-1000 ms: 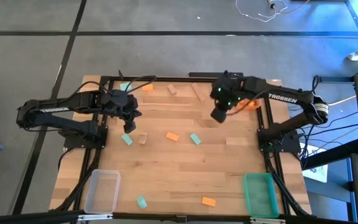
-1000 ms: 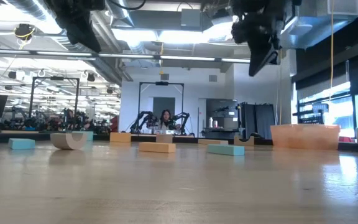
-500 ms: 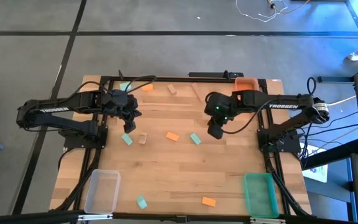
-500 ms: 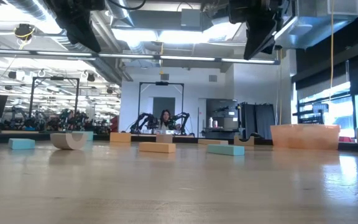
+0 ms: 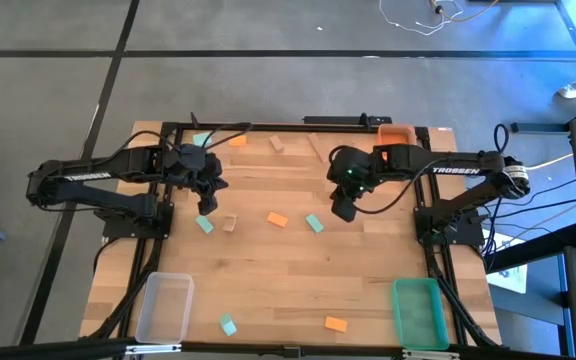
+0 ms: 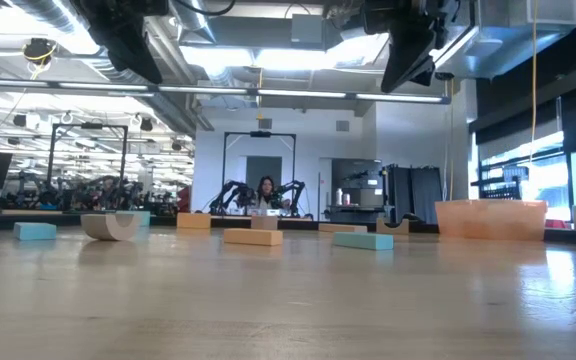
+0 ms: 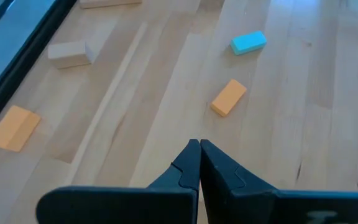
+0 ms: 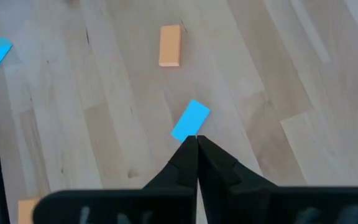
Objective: Sort & place blocks by color
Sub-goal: Put the brown block into the transparent bin
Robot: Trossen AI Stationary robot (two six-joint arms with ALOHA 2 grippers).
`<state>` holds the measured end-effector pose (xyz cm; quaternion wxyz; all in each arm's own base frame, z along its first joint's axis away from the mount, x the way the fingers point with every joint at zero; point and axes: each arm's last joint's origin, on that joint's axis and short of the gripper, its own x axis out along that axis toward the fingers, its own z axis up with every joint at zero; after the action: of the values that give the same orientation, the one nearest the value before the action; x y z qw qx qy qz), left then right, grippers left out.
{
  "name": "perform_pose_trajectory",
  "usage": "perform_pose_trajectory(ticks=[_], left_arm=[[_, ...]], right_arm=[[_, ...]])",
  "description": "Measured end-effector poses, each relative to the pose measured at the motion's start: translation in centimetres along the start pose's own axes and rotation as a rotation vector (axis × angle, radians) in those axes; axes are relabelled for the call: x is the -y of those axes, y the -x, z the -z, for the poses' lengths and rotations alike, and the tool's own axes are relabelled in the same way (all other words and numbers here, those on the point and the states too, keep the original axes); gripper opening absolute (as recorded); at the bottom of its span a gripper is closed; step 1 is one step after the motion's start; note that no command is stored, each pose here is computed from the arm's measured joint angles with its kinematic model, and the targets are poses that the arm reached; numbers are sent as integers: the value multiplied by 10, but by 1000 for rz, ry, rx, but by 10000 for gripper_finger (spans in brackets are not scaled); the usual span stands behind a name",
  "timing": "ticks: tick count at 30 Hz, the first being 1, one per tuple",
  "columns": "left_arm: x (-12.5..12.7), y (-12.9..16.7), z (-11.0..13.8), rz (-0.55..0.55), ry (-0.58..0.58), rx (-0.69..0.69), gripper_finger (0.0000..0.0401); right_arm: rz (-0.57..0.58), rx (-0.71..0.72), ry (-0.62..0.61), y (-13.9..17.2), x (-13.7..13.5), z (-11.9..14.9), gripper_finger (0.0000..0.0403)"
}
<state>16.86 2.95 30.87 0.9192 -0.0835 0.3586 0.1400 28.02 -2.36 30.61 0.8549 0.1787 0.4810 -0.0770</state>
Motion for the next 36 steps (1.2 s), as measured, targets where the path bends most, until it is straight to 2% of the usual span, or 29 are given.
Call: perform_pose_trajectory(ticks=[13, 15, 20, 26, 36], left_arm=[[0, 0, 4, -5, 6, -38, 0], [0, 0, 4, -5, 40, -41, 0], [0, 1, 10, 17, 219, -112, 18], [-1, 1, 8, -26, 231, -82, 87], [-2, 1, 8, -51, 225, -73, 263]], right_arm=[[0, -1, 0, 0, 0, 0, 6], [0, -2, 0, 0, 0, 0, 6], [0, -2, 0, 0, 0, 0, 6], [-1, -2, 1, 0, 0, 0, 6], [0, -3, 1, 0, 0, 0, 6]])
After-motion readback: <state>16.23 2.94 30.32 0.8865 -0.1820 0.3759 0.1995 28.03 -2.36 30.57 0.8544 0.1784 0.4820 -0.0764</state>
